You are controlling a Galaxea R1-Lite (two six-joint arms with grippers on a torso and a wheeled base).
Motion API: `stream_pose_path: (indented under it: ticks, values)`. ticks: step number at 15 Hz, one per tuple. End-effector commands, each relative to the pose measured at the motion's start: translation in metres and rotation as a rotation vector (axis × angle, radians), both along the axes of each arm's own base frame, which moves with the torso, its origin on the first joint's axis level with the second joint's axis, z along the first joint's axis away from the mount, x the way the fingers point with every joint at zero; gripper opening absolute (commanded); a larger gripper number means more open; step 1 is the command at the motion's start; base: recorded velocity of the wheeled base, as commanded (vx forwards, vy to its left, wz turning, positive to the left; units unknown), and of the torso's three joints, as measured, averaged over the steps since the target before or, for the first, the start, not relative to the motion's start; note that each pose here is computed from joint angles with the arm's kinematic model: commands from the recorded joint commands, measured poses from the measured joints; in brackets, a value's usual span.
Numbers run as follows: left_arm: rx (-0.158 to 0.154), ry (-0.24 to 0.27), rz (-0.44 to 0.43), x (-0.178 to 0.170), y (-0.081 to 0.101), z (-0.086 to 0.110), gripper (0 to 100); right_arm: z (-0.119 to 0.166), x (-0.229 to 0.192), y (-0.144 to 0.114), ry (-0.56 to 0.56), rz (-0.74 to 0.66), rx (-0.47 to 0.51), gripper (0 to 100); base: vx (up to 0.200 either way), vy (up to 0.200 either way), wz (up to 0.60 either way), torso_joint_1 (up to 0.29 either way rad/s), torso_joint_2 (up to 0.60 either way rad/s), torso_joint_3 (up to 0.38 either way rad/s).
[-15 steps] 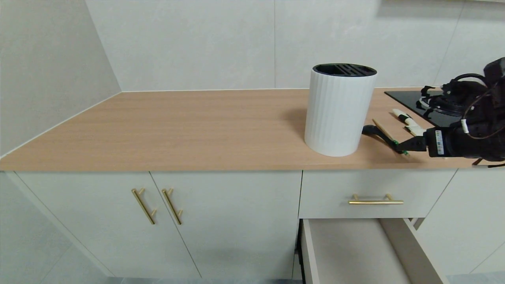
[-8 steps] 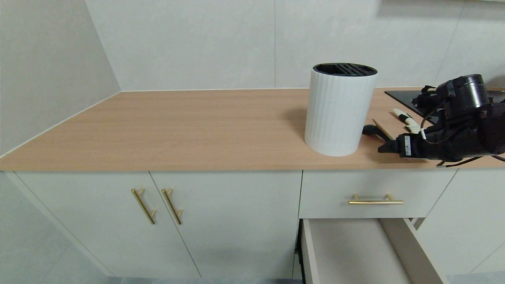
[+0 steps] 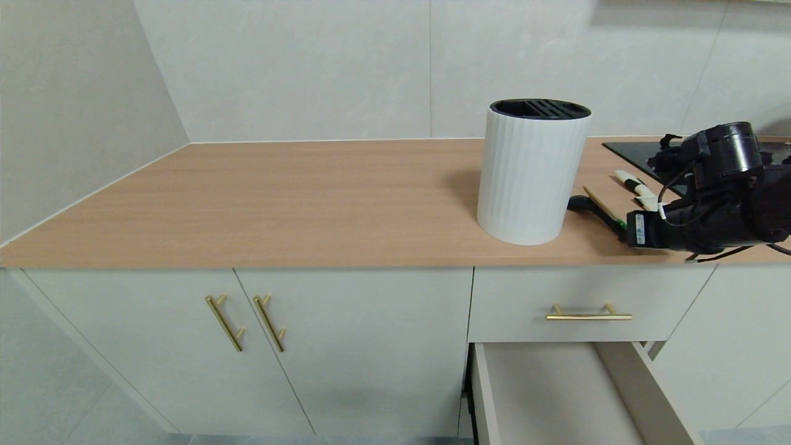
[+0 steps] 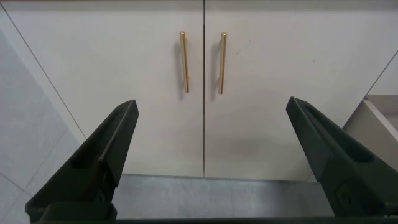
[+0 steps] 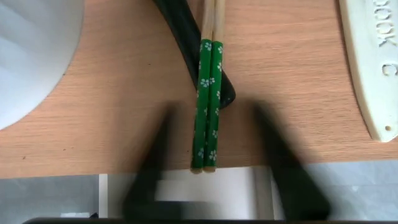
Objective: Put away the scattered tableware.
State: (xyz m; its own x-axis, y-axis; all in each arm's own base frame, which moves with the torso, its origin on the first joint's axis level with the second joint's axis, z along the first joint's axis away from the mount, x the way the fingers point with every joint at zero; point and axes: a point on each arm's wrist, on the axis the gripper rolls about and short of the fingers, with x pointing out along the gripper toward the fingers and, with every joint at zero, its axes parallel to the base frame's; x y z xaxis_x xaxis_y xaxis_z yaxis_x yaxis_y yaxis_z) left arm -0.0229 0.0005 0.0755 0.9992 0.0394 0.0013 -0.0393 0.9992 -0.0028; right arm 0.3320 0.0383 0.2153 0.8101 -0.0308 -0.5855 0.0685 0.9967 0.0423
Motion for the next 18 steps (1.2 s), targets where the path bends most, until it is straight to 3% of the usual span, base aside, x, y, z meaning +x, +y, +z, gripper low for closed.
stream_pose_path:
  ticks: [1,11,14,15,18]
  values:
    - [0.0,0.001,0.001,0.0,0.0,0.0,100,-0.001,0.001,0.0,0.002,0.0,-0.001,0,0.0,0.0,0.0,0.0,0.0,0.0]
    - [0.0,0.001,0.001,0.0,0.0,0.0,100,0.042,-0.044,-0.008,-0.126,-0.027,0.001,0,0.0,0.0,0.0,0.0,0.0,0.0]
    - [0.0,0.001,0.001,0.0,0.0,0.0,100,0.055,-0.082,-0.012,-0.178,-0.014,0.019,0,0.0,0.0,0.0,0.0,0.0,0.0]
    - [0.0,0.001,0.001,0.0,0.0,0.0,100,0.064,-0.116,-0.015,-0.224,0.03,0.085,0,0.0,0.0,0.0,0.0,0.0,0.0]
    - [0.0,0.001,0.001,0.0,0.0,0.0,100,0.062,-0.171,-0.018,-0.218,0.123,0.135,0,0.0,0.0,0.0,0.0,0.0,0.0]
